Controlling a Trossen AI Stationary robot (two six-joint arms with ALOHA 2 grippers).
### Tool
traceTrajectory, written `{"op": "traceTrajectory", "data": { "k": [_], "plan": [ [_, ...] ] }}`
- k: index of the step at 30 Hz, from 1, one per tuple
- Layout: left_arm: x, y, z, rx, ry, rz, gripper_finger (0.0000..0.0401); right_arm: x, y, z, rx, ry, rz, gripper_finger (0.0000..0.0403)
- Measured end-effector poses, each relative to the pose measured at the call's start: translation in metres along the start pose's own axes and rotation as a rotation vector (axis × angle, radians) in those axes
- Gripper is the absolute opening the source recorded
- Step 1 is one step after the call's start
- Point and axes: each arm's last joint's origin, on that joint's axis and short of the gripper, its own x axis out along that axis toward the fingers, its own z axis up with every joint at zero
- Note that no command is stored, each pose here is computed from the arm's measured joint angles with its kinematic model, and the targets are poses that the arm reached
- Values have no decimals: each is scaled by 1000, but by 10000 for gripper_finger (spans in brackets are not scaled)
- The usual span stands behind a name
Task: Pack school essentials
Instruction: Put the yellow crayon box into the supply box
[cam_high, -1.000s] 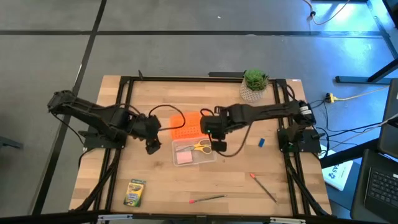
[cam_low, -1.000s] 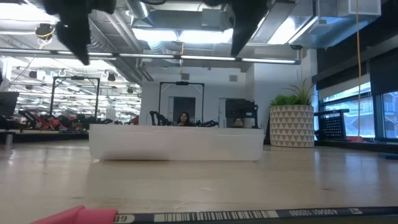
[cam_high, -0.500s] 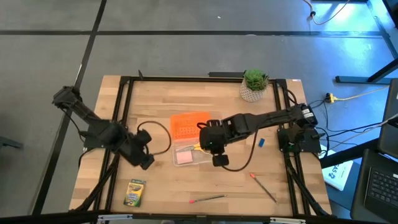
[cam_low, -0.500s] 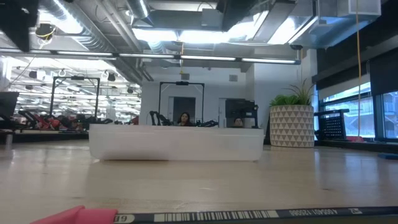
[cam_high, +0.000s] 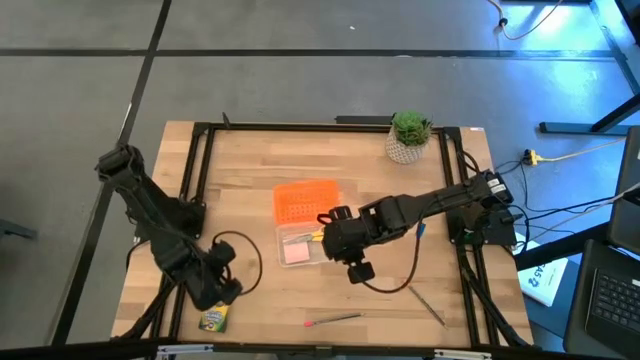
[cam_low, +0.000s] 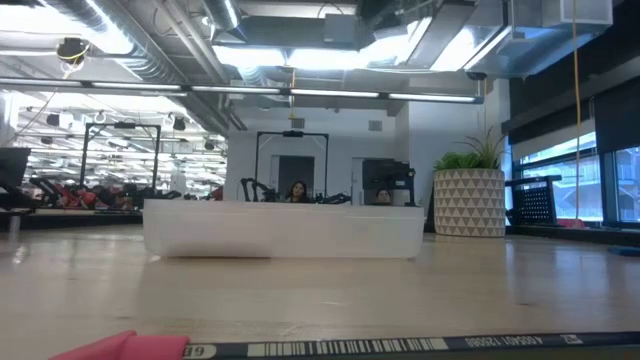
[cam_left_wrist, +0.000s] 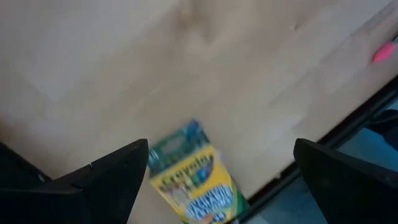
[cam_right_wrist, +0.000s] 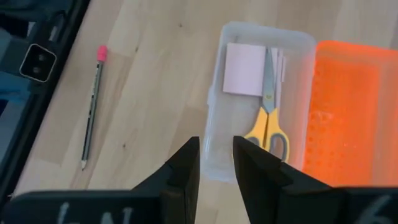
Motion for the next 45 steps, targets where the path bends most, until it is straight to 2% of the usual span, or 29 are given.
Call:
{"op": "traceTrajectory", "data": {
  "k": [4, 14, 21, 30, 45],
  "plan": [
    [9, -2, -15, -45, 25, 16, 396, 0, -1, 1, -28, -14, -1, 99],
    [29, -8, -43, -45, 51, 5, 396, 0, -1, 9, -67, -97, -6, 99],
    [35, -7, -48, -150, 82, 55, 396, -1, -1, 11, -67, -110, -7, 99],
    [55, -5, -55, -193, 90, 171, 396, -1, -1, 11, -67, -110, -7, 99],
    [61, -4, -62, -231, 97, 189, 396, -1, -1, 11, -67, -109, -7, 99]
  ]
}}
